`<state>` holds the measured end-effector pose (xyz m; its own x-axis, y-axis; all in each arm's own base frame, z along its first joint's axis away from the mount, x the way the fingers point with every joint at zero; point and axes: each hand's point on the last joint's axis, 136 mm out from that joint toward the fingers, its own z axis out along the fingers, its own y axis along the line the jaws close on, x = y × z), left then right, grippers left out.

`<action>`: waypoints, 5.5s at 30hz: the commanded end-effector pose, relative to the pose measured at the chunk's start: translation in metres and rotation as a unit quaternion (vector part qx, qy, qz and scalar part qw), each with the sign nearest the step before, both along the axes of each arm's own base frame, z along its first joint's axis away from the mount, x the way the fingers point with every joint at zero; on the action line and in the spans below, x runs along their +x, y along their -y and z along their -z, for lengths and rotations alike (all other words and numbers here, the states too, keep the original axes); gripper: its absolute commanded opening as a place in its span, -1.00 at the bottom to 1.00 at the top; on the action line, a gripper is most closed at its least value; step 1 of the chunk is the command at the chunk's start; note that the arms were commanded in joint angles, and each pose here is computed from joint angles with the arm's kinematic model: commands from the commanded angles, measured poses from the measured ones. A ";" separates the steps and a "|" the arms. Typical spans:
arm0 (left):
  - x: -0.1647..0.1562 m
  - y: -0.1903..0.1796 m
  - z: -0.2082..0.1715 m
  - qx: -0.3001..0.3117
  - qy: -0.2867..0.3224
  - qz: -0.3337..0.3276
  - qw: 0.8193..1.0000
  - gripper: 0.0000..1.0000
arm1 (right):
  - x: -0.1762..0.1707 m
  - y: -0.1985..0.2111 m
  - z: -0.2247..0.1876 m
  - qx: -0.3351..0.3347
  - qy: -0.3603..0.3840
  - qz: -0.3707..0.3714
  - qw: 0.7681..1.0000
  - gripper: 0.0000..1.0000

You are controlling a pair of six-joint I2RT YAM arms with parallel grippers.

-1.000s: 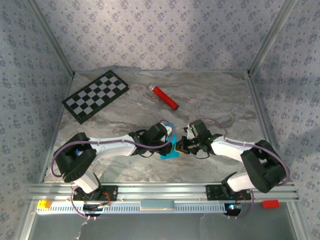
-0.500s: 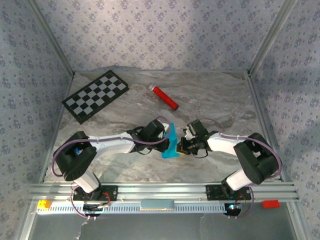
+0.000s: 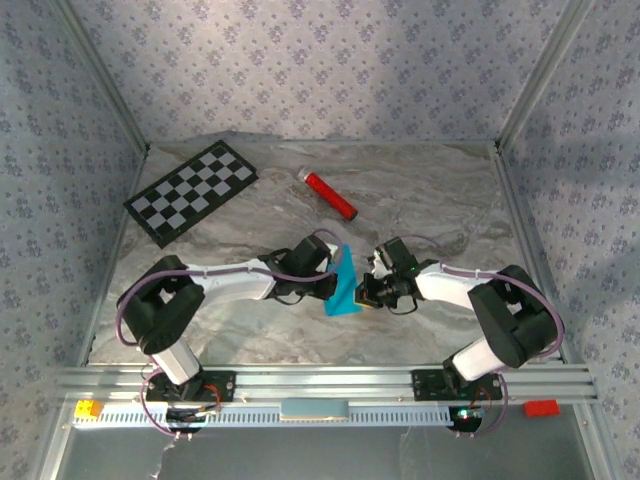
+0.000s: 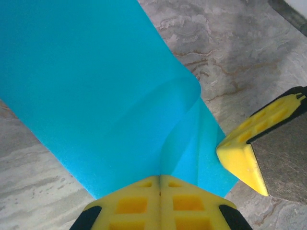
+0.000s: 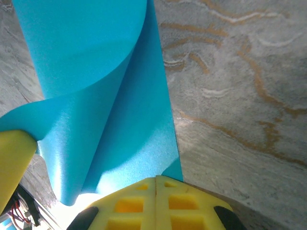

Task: Fold a paper plane with a square sheet of paper (pick it up from the middle)
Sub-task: Fold the triangle a second time at the center of the table.

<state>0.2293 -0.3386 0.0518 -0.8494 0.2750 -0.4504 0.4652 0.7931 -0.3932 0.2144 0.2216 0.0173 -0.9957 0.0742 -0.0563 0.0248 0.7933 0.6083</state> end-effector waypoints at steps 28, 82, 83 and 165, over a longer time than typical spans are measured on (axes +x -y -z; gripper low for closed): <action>0.006 0.000 0.020 0.029 -0.011 -0.001 1.000 -1.00 | -0.005 -0.012 -0.008 0.025 -0.005 -0.020 0.999 -0.90; 0.021 -0.013 0.022 0.076 0.017 -0.027 0.997 -1.00 | -0.012 0.011 0.013 -0.052 -0.029 -0.025 0.998 -1.00; 0.021 -0.014 0.022 0.076 0.017 -0.028 0.997 -1.00 | -0.012 0.011 0.013 -0.052 -0.030 -0.025 0.998 -1.00; 0.009 -0.012 0.039 0.084 -0.016 -0.007 0.996 -1.00 | 0.058 -0.022 -0.018 0.100 0.021 0.096 0.990 -1.00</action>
